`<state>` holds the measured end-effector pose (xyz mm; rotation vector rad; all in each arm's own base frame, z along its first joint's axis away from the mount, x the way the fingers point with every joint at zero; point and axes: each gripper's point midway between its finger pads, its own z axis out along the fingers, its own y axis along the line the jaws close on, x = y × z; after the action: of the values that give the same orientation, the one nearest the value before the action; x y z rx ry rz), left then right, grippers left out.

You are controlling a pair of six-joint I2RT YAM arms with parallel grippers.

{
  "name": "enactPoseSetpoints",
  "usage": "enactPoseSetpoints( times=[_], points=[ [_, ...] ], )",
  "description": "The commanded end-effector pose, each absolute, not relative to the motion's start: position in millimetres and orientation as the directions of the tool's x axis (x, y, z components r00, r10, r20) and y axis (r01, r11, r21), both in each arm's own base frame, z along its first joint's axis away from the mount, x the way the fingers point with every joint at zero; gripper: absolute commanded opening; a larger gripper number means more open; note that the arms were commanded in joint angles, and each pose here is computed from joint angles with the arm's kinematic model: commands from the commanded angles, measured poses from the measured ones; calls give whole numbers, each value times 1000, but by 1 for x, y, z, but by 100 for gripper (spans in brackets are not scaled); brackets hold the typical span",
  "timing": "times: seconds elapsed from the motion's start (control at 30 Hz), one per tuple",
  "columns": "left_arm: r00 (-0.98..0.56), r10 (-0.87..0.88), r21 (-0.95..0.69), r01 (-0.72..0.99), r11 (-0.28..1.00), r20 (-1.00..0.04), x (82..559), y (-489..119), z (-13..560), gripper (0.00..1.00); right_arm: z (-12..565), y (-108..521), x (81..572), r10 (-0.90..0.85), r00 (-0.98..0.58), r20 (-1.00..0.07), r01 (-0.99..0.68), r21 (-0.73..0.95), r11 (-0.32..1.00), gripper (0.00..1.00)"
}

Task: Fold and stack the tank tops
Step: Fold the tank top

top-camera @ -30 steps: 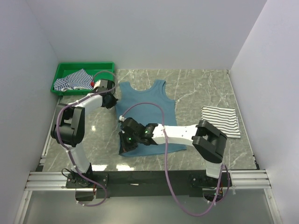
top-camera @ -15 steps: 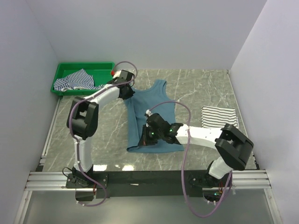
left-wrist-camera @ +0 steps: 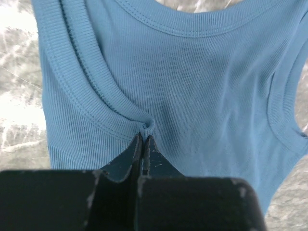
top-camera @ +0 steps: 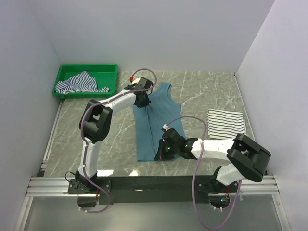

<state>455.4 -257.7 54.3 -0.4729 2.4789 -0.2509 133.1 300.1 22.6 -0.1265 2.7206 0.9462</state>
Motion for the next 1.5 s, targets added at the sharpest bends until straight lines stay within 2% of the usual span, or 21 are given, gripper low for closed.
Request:
enactPoseSetpoints(
  times=[0.0, 0.27, 0.3, 0.37, 0.4, 0.43, 0.47, 0.5, 0.53, 0.6, 0.67, 0.77, 0.9, 0.93, 1.0, 1.17, 1.27, 1.47],
  points=[
    [-744, -374, -266, -267, 926, -553, 462, -260, 57, 1, 34, 302, 139, 53, -950, -308, -164, 636, 754, 0],
    [-752, -352, -258, -246, 934, -557, 463, -263, 57, 1, 35, 297, 139, 65, -947, -315, -156, 627, 764, 0],
    [-752, -352, -257, -246, 934, -558, 464, -262, 58, 3, 36, 296, 140, 69, -946, -315, -151, 623, 767, 0],
    [-754, -339, -254, -232, 939, -563, 464, -263, 60, 16, 35, 292, 141, 75, -946, -314, -140, 608, 782, 0],
    [-748, -338, -264, -223, 938, -570, 465, -264, 66, 21, 34, 290, 141, 82, -947, -311, -129, 601, 789, 7],
    [-743, -337, -278, -209, 938, -578, 466, -266, 71, 29, 33, 285, 140, 84, -948, -307, -118, 584, 803, 11],
    [-738, -329, -284, -192, 939, -589, 468, -267, 76, 34, 33, 282, 139, 87, -947, -309, -114, 575, 810, 14],
    [-728, -329, -305, -171, 937, -601, 470, -270, 89, 37, 33, 278, 142, 101, -942, -319, -103, 564, 819, 22],
    [-717, -332, -317, -162, 935, -613, 472, -269, 96, 43, 35, 272, 141, 106, -941, -323, -96, 552, 829, 26],
    [-685, -354, -353, -149, 924, -637, 481, -266, 118, 47, 40, 265, 145, 128, -927, -352, -86, 533, 842, 37],
    [-653, -389, -367, -178, 913, -650, 487, -252, 132, 50, 52, 259, 147, 143, -913, -381, -90, 532, 842, 40],
    [-633, -447, -365, -265, 892, -632, 491, -225, 131, 47, 77, 257, 155, 141, -882, -449, -126, 514, 848, 41],
    [-646, -471, -356, -311, 881, -601, 493, -212, 110, 27, 98, 280, 170, 84, -855, -512, -216, 498, 840, 39],
    [-651, -467, -351, -311, 884, -599, 493, -212, 107, 25, 111, 292, 177, 73, -844, -531, -242, 499, 832, 38],
    [-667, -458, -330, -319, 889, -589, 496, -212, 94, 20, 101, 303, 186, 14, -843, -537, -272, 448, 852, 36],
    [-690, -434, -269, -341, 901, -579, 500, -208, 65, 17, 91, 331, 206, -73, -820, -568, -346, 389, 854, 33],
    [-700, -419, -245, -340, 908, -579, 503, -207, 54, 16, 65, 336, 204, -123, -831, -542, -356, 351, 866, 29],
    [-710, -400, -210, -344, 915, -580, 509, -199, 40, 16, 26, 340, 168, -219, -847, -484, -389, 283, 877, 27]
  ],
)
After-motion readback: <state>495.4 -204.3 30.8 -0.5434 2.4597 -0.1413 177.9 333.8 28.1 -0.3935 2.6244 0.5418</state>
